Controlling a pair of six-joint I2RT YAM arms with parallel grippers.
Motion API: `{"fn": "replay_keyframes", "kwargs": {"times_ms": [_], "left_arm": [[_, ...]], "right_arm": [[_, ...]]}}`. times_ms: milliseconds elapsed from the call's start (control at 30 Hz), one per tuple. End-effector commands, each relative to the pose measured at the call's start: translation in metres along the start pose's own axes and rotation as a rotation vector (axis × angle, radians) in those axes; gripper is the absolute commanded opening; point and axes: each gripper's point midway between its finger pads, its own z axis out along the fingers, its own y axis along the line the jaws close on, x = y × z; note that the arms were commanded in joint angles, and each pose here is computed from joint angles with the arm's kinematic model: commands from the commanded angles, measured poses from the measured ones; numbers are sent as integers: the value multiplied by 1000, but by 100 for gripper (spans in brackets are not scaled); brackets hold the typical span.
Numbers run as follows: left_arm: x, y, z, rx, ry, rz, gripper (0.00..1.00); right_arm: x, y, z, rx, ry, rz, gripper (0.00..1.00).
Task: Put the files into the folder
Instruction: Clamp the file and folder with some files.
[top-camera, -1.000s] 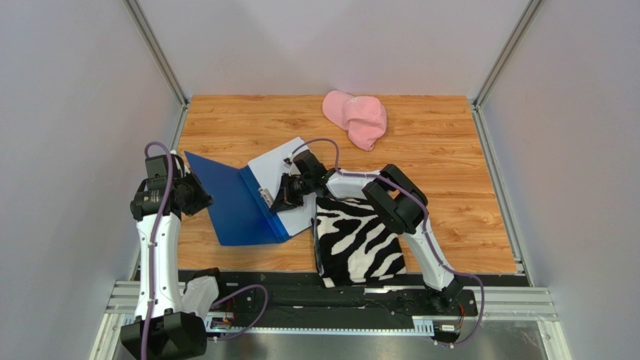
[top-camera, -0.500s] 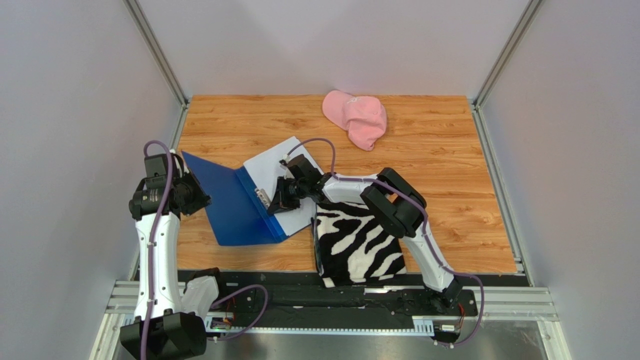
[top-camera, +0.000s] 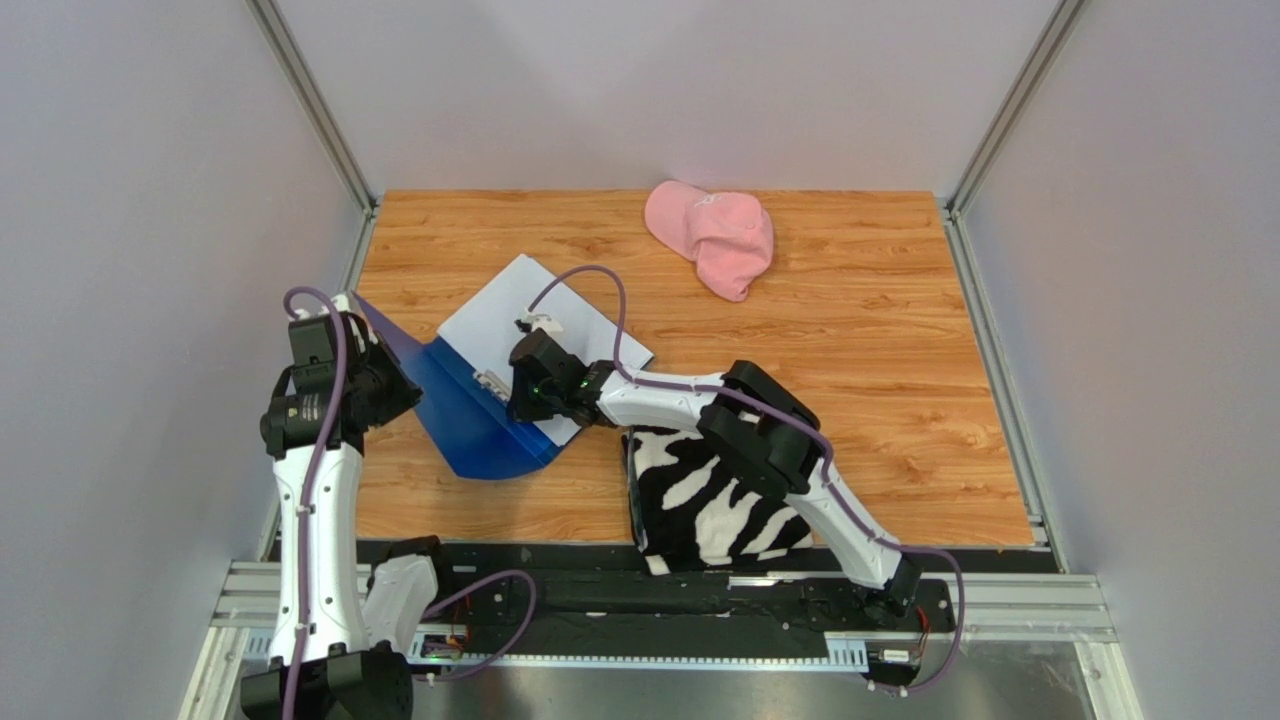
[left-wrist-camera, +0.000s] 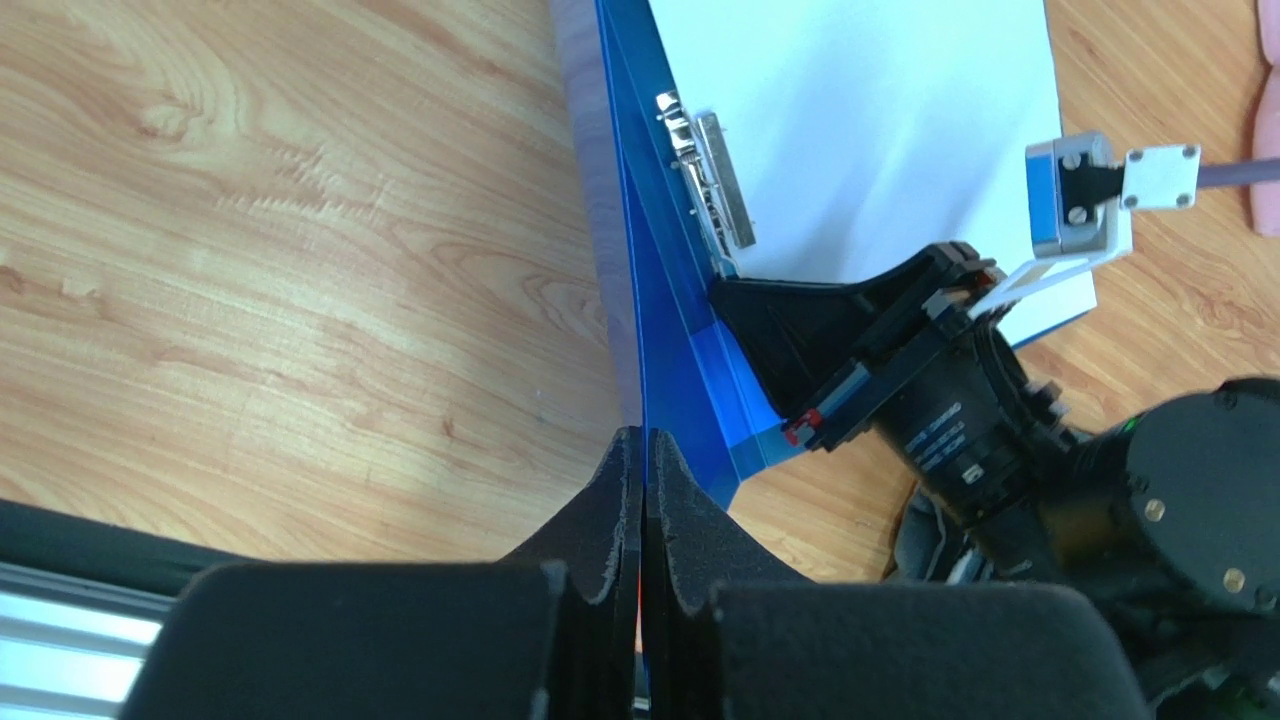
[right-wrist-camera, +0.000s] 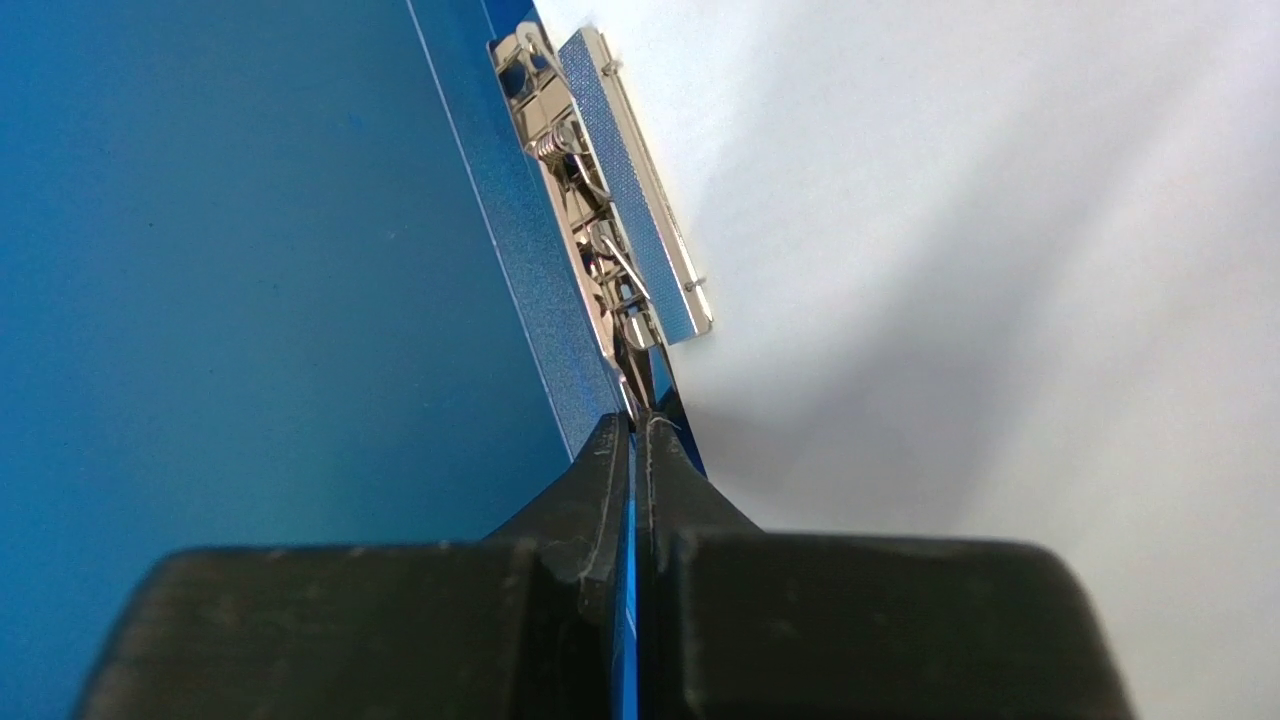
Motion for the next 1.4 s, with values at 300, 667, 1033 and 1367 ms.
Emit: {"fn": "replay_keyframes", "kwargs": {"times_ms": [300, 667, 1033, 1367], "left_arm": [[13, -21, 19, 110, 100, -37, 0], [12, -36, 5, 201, 81, -15, 0], [19, -44, 10, 257, 116, -8, 0], [9, -30, 13, 166, 92, 31, 0]], "right_arm": [[102, -74, -26, 15, 473, 142, 0], [159, -143, -26, 326, 646, 394, 0], [227, -242, -24, 835, 638, 81, 0], [243, -237, -13, 690, 653, 392, 0]]}}
